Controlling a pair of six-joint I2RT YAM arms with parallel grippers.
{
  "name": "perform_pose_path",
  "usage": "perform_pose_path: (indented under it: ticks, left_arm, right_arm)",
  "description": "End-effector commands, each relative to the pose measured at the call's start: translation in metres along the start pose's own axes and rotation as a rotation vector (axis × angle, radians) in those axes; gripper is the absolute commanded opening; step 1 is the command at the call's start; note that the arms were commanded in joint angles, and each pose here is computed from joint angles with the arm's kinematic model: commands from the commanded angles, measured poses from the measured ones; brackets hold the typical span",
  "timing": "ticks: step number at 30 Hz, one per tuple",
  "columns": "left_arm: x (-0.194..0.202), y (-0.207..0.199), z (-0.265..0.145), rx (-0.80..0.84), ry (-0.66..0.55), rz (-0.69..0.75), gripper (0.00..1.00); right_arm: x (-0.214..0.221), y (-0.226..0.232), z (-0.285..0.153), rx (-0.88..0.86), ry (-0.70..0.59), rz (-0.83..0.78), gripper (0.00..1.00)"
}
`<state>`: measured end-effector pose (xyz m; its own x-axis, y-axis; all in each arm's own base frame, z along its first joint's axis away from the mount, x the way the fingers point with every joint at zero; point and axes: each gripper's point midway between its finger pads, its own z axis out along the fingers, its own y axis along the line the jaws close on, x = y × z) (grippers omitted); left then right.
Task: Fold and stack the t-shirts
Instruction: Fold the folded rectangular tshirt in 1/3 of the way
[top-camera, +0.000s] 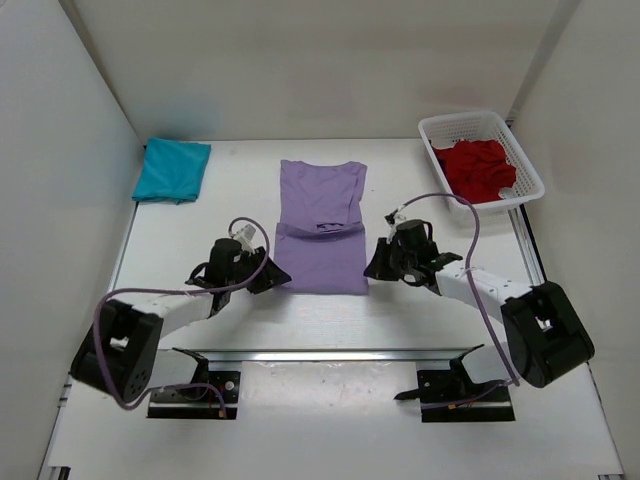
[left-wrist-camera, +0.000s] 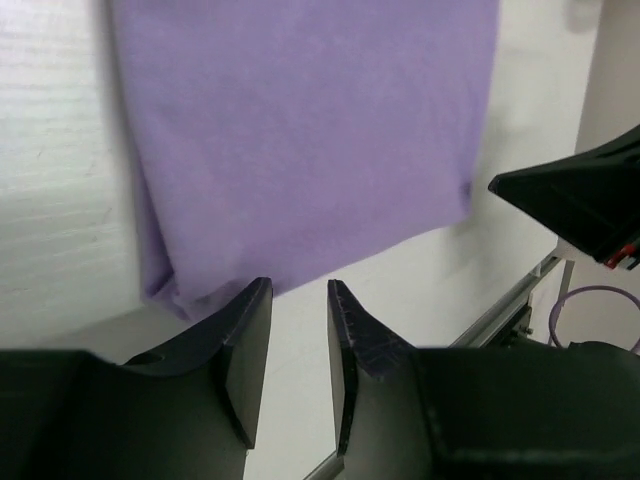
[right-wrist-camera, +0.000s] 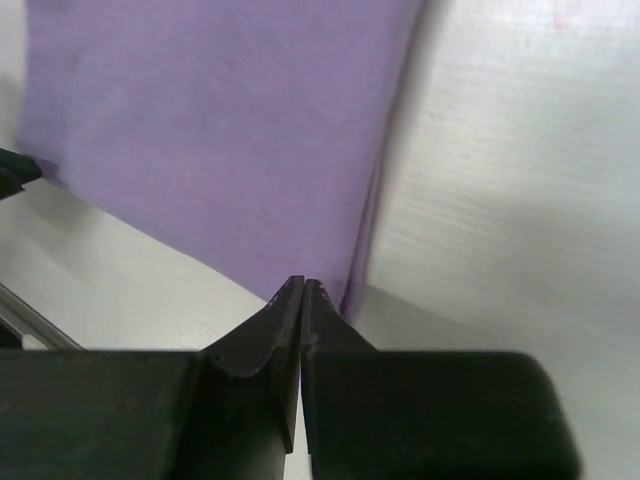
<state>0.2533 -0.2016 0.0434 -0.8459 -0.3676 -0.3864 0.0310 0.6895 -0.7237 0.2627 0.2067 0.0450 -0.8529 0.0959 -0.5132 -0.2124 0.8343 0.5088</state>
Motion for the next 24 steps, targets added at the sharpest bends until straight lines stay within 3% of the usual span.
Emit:
perform_pose_path:
  ticks: [1, 6, 10, 13, 19, 24]
  left_arm:
    - [-0.014, -0.009, -0.015, -0.006, -0.067, 0.065, 0.41]
    - [-0.012, 0.0, -0.026, -0.025, -0.073, 0.085, 0.42]
    - [-0.001, 0.012, -0.029, -0.034, -0.052, 0.079, 0.44]
    - [0.003, 0.022, -0.032, -0.068, -0.055, 0.099, 0.45]
    - [0.0, 0.032, -0.038, -0.086, -0.087, 0.095, 0.34]
    - [-0.001, 0.031, -0.032, -0.088, -0.07, 0.107, 0.31]
  right_arm:
    - [-0.043, 0.031, -0.016, -0.054, -0.105, -0.07, 0.0]
    - [-0.046, 0.067, 0.019, -0.13, -0.024, -0.154, 0.0]
    - [-0.074, 0.098, 0.049, -0.239, -0.023, -0.173, 0.0]
    - [-0.098, 0.092, 0.074, -0.233, -0.038, -0.163, 0.0]
    - [-0.133, 0.059, 0.115, -0.237, -0.034, -0.023, 0.0]
    - [-0.135, 0.06, 0.099, -0.245, -0.042, -0.001, 0.01]
